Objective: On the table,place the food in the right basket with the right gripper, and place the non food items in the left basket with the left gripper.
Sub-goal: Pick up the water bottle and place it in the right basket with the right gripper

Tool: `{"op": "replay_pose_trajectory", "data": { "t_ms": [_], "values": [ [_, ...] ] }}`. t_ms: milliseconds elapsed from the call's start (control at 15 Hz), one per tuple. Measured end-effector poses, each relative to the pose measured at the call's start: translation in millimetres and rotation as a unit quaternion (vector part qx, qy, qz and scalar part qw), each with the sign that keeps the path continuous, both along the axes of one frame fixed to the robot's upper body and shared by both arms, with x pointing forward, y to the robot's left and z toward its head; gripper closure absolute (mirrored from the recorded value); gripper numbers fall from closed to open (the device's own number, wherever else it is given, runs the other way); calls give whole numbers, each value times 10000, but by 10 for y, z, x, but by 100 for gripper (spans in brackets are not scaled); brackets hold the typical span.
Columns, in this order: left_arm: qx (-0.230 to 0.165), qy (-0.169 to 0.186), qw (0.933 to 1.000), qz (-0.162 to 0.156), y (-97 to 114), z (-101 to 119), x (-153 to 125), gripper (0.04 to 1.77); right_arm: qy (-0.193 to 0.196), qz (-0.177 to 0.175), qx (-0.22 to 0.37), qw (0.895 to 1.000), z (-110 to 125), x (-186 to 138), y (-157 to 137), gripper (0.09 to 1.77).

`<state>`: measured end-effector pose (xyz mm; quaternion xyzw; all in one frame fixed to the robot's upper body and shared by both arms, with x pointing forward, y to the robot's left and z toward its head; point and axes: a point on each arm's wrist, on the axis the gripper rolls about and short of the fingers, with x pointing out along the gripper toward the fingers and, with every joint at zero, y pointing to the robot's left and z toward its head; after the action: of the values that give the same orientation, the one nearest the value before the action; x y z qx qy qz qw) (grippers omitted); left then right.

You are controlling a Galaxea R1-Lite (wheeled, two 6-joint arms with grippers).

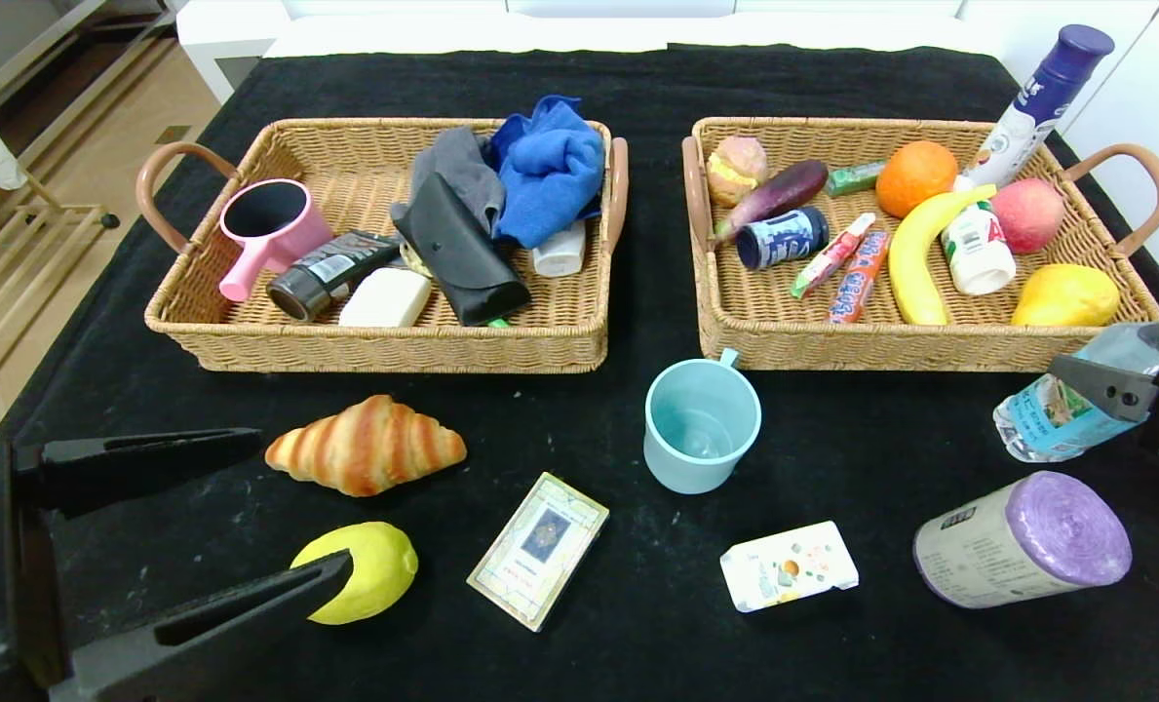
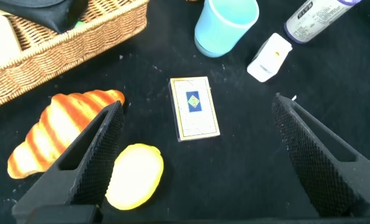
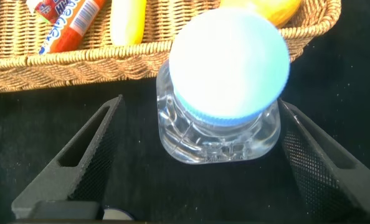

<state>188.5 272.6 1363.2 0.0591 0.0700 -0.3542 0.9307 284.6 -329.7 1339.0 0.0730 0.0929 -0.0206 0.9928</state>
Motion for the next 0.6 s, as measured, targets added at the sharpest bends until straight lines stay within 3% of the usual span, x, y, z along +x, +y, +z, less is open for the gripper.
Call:
{"op": "replay_pose_trajectory", "data": {
  "t_ms": [67,267,400,600],
  "values": [
    [2,1,10000,-2,0,0,0,9,4,-2,-2,10000,-3,2,-1,15],
    [26,-22,10000,-8,0,0,-1,9,-70,-28,2,10000,-1,22,-9,60],
    [39,-24,10000,-20,0,-8,0,9,-103,-44,6,9999,-20,47,-15,81],
    [54,-26,10000,-25,0,-15,-1,9,-59,-47,1,10000,-44,64,-18,84]
  ]
}}
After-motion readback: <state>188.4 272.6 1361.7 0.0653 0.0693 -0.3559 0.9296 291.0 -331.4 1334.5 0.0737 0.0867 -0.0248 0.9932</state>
